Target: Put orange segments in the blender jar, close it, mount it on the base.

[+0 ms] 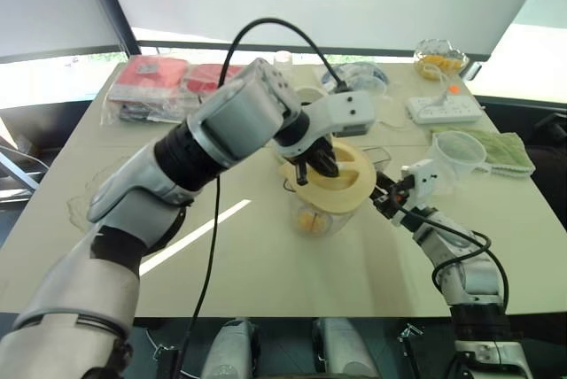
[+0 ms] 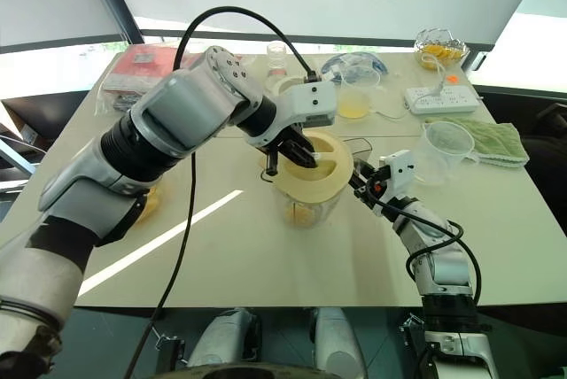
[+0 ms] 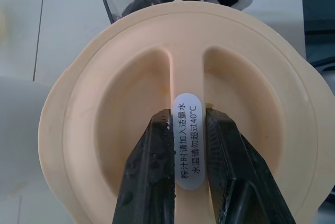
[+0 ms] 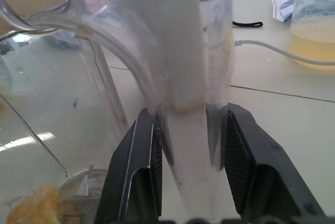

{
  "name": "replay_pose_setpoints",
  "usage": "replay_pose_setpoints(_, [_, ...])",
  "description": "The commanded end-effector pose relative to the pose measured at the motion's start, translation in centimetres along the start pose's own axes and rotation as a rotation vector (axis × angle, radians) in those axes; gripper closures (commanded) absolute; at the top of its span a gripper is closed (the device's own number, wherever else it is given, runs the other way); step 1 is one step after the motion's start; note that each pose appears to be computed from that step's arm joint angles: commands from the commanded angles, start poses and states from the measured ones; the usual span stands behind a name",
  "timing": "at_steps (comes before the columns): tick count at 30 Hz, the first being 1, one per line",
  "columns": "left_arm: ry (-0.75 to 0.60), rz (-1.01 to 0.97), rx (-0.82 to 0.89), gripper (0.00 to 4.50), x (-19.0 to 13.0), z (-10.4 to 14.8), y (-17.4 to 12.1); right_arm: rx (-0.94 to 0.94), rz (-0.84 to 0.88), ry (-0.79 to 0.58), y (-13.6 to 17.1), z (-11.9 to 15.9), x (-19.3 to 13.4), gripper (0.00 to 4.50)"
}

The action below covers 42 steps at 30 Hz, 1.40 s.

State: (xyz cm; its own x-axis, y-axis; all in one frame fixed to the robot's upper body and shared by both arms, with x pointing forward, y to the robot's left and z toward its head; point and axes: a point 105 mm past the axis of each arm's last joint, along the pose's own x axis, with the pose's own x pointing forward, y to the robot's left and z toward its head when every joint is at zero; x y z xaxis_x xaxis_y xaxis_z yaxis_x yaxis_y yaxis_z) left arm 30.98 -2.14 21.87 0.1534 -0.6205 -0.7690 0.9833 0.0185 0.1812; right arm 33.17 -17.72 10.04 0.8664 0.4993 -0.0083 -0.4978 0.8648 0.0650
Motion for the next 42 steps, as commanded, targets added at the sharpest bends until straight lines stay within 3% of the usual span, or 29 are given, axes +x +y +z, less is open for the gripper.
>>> replay_pose_setpoints(1, [0.085, -0.060, -0.105, 4.24, 2.0, -3.3, -0.8, 0.015, -0.030, -0.048, -0.3, 1.2, -0.5, 3.46])
replay_pose_setpoints(8, [0.061, 0.077, -0.075, 4.24, 2.9, -4.8, 0.0, 0.014, -0.049, -0.051, 0.1, 1.4, -0.8, 3.46])
replay_pose_setpoints(21, [0.116, 0.204, -0.363, 4.24, 4.6, -8.0, 0.0, 0.018, -0.074, -0.074, -0.3, 2.1, -0.7, 3.46])
replay_pose_setpoints(31, [0.116, 0.245, -0.598, 4.24, 5.7, -9.0, -0.6, 0.016, -0.082, -0.079, -0.4, 2.3, -0.8, 3.46])
replay_pose_setpoints(34, [0.114, 0.270, -0.612, 4.24, 5.8, -9.2, -0.5, 0.015, -0.084, -0.081, -0.5, 2.3, -0.9, 3.46])
replay_pose_setpoints(42, [0.060, 0.306, -0.426, 4.24, 5.2, -7.6, 0.0, 0.012, -0.090, -0.079, -0.7, 2.3, -0.9, 3.46])
